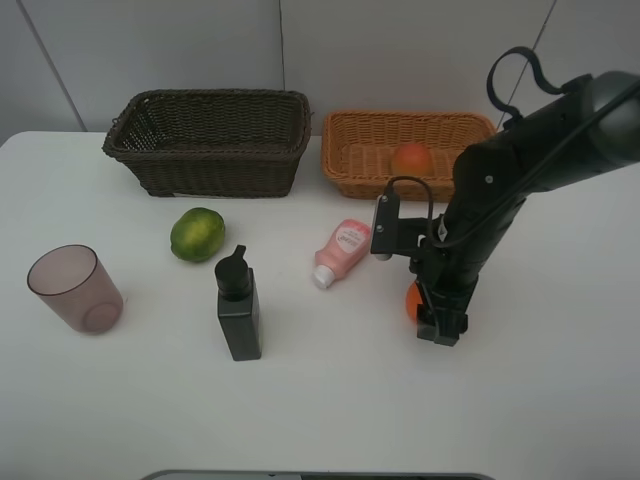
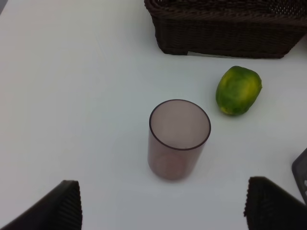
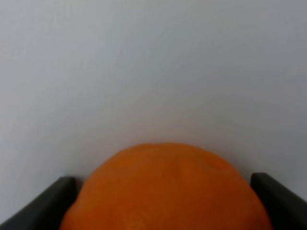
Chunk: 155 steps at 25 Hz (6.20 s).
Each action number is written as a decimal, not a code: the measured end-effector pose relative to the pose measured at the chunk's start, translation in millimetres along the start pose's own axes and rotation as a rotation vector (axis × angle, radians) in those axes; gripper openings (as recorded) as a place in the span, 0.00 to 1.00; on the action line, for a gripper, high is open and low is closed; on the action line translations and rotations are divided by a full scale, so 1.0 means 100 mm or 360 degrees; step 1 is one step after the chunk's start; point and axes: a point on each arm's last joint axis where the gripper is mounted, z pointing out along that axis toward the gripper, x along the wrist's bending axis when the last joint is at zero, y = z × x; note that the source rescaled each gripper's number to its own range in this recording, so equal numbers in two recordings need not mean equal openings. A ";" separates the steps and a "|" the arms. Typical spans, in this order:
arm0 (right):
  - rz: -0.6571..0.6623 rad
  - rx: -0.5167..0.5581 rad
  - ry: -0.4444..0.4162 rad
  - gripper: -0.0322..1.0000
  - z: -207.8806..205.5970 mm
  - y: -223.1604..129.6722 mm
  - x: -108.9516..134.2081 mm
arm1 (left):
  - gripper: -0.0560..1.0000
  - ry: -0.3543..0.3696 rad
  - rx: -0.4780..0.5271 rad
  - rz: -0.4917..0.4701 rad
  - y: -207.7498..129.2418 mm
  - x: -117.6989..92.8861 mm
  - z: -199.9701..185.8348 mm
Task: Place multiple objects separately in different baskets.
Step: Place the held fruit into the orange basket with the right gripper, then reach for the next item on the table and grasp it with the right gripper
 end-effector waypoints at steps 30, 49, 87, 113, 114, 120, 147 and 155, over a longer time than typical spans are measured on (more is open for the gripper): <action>0.1926 -0.0527 -0.0507 0.48 -1.10 -0.17 -1.78 | 0.84 0.0000 -0.0001 0.0000 0.00 0.00 0.00; 0.2004 -0.0558 -0.0521 0.52 -0.44 -0.35 -2.08 | 0.84 0.0000 -0.0001 0.0000 0.00 0.00 0.00; 0.1482 -0.0309 -0.0291 0.95 -1.51 0.59 -0.63 | 0.84 0.0000 -0.0001 0.0000 0.00 0.00 0.00; 0.2483 -0.0156 -0.0153 0.95 -0.40 1.18 -0.65 | 0.84 0.0000 -0.0001 0.0000 0.00 0.00 0.00; 0.2483 -0.0156 -0.0153 0.95 -0.40 1.18 -0.65 | 0.84 0.0000 -0.0001 0.0000 0.00 0.00 0.00; 0.2528 -0.0132 -0.0152 0.95 -0.27 1.18 -0.68 | 0.84 0.0000 -0.0001 0.0000 0.00 0.00 0.00; 0.2575 -0.0098 -0.0097 0.94 0.08 1.19 -0.71 | 0.84 0.0000 -0.0001 0.0000 0.00 0.00 0.00; 0.2570 -0.0094 -0.0103 0.04 0.09 1.19 -0.71 | 0.84 0.0000 -0.0001 0.0000 0.00 0.00 0.00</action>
